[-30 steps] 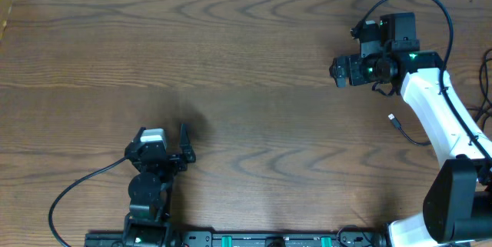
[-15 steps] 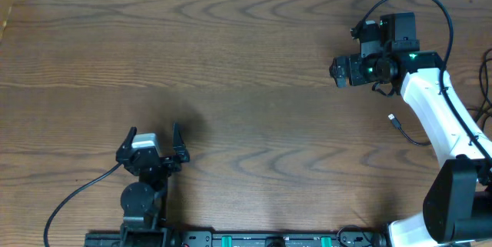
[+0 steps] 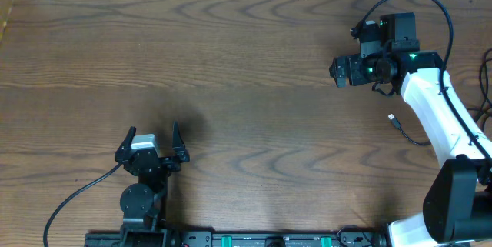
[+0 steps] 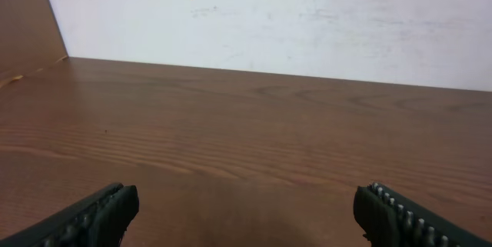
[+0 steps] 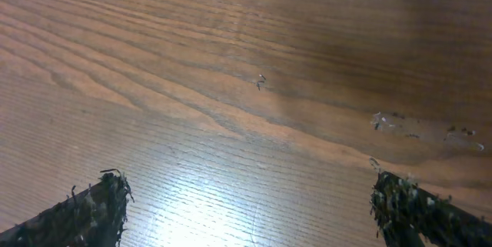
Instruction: Untangle cables
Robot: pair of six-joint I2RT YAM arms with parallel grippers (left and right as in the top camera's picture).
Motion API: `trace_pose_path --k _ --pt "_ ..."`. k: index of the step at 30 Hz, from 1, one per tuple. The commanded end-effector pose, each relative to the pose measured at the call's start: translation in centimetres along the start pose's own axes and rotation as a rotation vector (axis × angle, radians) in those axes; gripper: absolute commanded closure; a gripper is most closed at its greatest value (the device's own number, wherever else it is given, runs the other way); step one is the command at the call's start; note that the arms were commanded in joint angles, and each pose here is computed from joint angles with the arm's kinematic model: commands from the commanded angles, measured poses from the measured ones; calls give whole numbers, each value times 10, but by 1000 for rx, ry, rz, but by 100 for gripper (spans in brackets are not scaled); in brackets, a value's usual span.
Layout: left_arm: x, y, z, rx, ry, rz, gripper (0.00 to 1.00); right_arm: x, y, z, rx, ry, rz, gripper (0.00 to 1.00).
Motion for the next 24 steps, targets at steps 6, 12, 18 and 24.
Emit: trace_pose_path --k 6,12,18,24 --pt "4 -16 1 53 20 17 5 1 5 -4 -14 -4 -20 1" --pt "4 -16 1 53 20 17 5 1 5 -4 -14 -4 -20 1" --pt "4 -16 1 53 20 17 5 0 4 -3 -11 -6 -18 1" --pt "4 -16 1 53 20 17 5 3 6 -5 -18 -5 -25 1"
Point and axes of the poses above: each gripper's point midway between its finger pads, its own z axis out along the fingers, its own x axis along the line the jaws close on, y = z × x, the point moved 2 cm from there along -z, back along the fingers, and after that the axes turned 2 degrees about -z, right-handed, at the moved point
